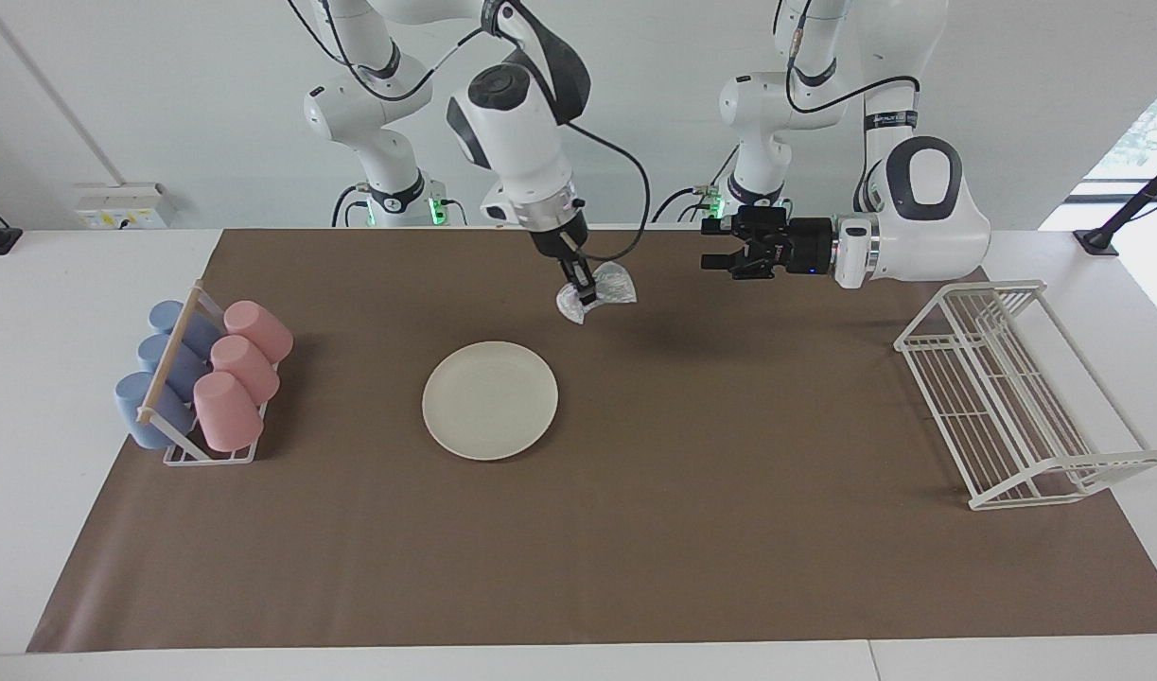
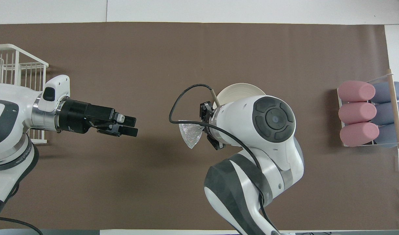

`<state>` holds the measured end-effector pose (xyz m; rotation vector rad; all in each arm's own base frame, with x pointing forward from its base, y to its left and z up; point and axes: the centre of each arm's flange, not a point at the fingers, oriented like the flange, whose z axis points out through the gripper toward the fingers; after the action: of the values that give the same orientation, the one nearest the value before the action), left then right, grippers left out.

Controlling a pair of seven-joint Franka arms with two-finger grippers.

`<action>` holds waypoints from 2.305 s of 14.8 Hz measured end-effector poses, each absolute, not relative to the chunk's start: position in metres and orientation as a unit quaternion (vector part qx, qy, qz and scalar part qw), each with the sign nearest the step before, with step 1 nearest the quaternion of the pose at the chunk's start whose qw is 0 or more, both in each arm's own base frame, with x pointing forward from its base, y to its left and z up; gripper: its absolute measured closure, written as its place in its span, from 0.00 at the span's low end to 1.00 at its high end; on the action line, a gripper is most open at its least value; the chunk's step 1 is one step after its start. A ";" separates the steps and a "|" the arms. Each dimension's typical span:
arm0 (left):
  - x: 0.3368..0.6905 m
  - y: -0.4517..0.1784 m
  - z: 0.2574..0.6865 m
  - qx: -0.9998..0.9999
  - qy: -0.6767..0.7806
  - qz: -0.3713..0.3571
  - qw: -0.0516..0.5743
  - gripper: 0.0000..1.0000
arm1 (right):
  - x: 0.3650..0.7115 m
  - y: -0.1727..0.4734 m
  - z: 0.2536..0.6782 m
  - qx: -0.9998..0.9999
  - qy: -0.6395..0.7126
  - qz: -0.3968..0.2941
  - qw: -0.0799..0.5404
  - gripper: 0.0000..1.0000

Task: Wipe plate with sponge
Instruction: 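Rub the cloth over the white plate with the right gripper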

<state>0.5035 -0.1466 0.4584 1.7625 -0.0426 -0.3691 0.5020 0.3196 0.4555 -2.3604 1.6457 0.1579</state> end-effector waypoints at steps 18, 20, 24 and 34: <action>0.515 -0.093 0.415 0.939 -0.054 -0.118 0.317 0.00 | 0.533 0.196 0.298 -0.882 0.461 0.005 0.099 0.90; 0.519 -0.088 0.421 0.951 -0.050 -0.117 0.283 0.00 | 0.541 0.173 0.298 -0.895 0.435 -0.002 0.098 0.90; 0.522 -0.087 0.427 0.958 -0.046 -0.117 0.256 0.00 | 0.549 0.145 0.296 -0.905 0.413 -0.009 0.097 0.90; 0.522 -0.089 0.428 0.959 -0.037 -0.118 0.254 0.00 | 0.517 0.240 0.295 -0.880 0.460 -0.008 0.115 0.90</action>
<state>0.5218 -0.0892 0.4277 2.6072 -0.1017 -0.3220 0.5173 0.2402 0.2952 -2.5801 1.3485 -0.0247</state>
